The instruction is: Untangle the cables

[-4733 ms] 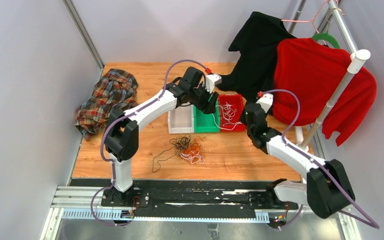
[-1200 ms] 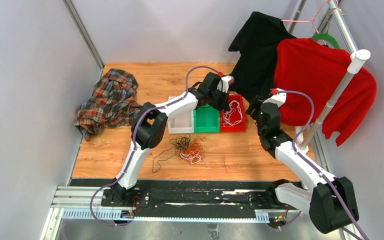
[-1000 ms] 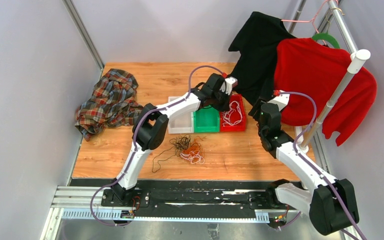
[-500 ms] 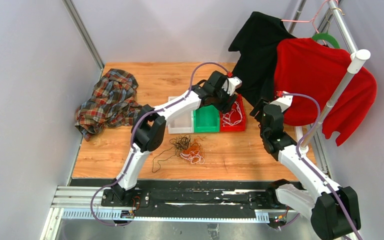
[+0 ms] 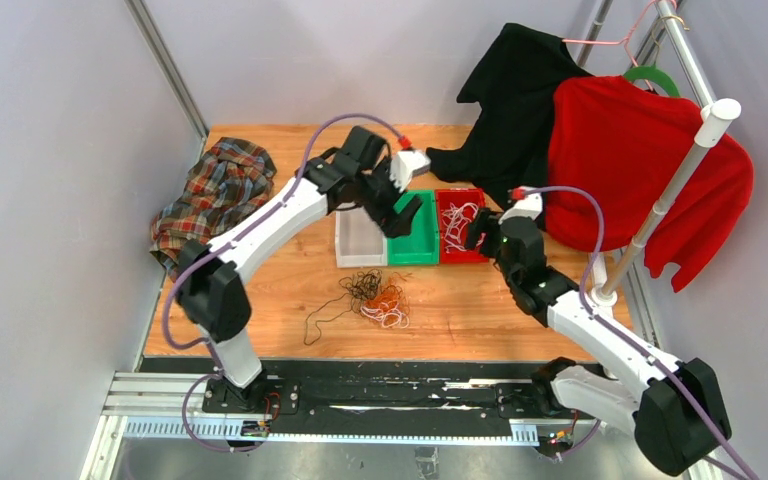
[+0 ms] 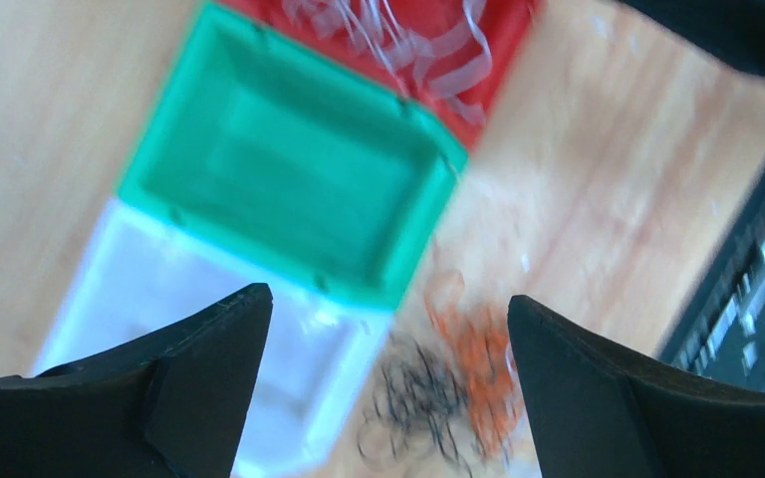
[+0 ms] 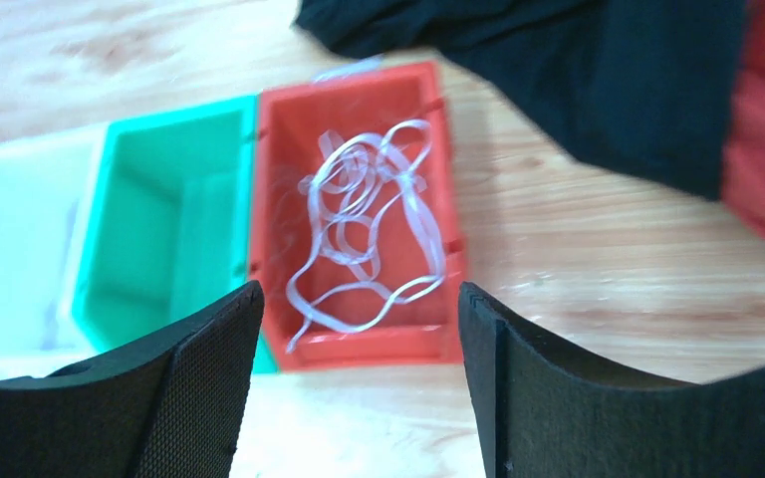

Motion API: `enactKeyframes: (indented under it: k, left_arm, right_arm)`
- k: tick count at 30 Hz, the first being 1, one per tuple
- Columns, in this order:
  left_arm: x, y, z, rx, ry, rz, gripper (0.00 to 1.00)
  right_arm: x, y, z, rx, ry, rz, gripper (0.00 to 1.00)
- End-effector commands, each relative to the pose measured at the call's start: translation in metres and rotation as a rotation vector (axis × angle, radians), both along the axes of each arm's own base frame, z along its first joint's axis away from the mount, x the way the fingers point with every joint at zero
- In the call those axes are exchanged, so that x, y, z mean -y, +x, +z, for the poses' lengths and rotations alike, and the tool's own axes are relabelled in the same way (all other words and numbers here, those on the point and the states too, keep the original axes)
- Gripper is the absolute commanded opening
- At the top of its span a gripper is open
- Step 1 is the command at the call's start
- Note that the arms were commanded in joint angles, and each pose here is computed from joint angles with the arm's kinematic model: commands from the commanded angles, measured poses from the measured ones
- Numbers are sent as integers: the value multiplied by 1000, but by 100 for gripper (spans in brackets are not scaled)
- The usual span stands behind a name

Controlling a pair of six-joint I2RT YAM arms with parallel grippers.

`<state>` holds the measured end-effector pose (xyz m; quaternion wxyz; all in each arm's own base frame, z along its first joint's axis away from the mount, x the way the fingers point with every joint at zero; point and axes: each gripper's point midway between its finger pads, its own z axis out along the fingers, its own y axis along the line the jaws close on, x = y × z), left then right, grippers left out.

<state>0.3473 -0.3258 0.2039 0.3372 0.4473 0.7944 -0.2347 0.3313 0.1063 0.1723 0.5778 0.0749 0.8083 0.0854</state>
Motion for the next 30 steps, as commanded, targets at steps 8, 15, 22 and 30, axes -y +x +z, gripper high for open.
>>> enactKeyframes:
  k: [8,15,22,30]
  left_arm:
    - [-70,-167,-84,-247,136,-495,89]
    - [-72,-184,-104,-248,209,-596,84]
    - [-72,-185,-124,-241,290,-651,73]
    - [-69,-150,-113,-132,354,-518,16]
  right_arm:
    - [-53,-45,-49,-81,5,199,68]
    - [-50,-46,-50,-90,13,186,65]
    - [-51,-45,-50,-98,22,177,61]
    - [-55,-45,-45,-84,44,187,46]
